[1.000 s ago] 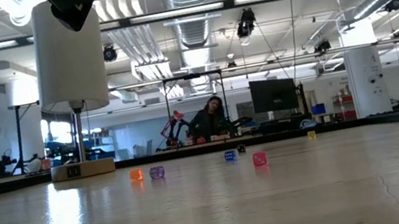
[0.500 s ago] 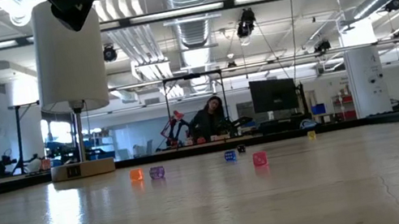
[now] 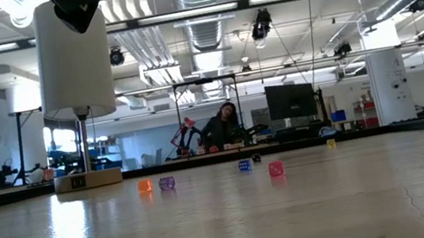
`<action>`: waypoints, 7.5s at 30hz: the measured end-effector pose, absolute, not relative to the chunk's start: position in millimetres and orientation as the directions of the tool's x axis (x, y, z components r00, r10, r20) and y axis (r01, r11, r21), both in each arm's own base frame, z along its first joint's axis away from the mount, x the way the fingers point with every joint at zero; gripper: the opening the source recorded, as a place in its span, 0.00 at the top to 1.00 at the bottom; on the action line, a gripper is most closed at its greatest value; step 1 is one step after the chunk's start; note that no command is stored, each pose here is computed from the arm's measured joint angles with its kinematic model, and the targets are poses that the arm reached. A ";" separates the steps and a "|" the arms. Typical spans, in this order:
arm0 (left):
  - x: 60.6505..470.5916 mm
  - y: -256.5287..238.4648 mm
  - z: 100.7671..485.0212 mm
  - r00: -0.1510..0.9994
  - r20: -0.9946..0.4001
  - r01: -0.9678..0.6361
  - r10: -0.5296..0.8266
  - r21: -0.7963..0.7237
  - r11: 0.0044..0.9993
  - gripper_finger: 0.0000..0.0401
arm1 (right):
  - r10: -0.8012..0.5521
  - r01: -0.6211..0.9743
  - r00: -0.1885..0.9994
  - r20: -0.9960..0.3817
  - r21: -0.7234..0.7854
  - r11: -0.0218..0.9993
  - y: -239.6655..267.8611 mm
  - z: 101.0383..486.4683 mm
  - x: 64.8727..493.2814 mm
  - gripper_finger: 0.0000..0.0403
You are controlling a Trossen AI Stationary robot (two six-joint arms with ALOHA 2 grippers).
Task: Pick & Place Dice
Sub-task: Put the small yellow die into the bin
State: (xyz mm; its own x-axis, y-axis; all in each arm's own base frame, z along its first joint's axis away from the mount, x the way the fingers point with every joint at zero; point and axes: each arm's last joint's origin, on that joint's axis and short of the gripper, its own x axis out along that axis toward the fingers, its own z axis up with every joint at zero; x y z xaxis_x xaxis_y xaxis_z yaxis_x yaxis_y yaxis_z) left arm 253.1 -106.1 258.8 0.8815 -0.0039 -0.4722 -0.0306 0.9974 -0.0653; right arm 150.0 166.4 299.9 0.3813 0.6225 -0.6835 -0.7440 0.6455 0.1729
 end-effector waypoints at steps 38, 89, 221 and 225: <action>253.1 -106.1 258.7 0.881 -0.473 -0.030 -0.004 -0.065 0.997 0.91 | -0.050 0.130 0.673 -0.738 0.051 0.990 -7.4 270.2 220.7 0.67; 253.4 -105.2 258.7 0.881 -0.473 -0.046 -0.001 -0.089 0.995 0.91 | -0.543 0.996 0.069 -0.837 0.029 0.083 -124.4 149.2 238.8 0.56; 252.1 -104.7 256.5 0.869 -0.495 -0.050 0.004 -0.080 0.996 0.91 | 0.180 -0.088 0.795 -0.579 0.183 0.979 55.5 279.2 189.0 0.85; 252.0 -104.7 256.1 0.867 -0.499 -0.050 0.005 -0.078 0.996 0.91 | 0.333 -0.267 0.744 -0.579 0.200 0.943 70.4 279.4 183.7 0.85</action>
State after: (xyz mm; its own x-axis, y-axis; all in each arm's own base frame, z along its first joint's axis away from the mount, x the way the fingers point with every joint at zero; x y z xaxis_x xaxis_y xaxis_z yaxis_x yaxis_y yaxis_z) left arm 252.0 -104.7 256.1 0.8668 0.0048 -0.4986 -0.0501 0.9957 -0.0775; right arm 183.7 70.4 279.4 0.7444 0.3332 -0.5786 -0.2668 0.9428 0.1996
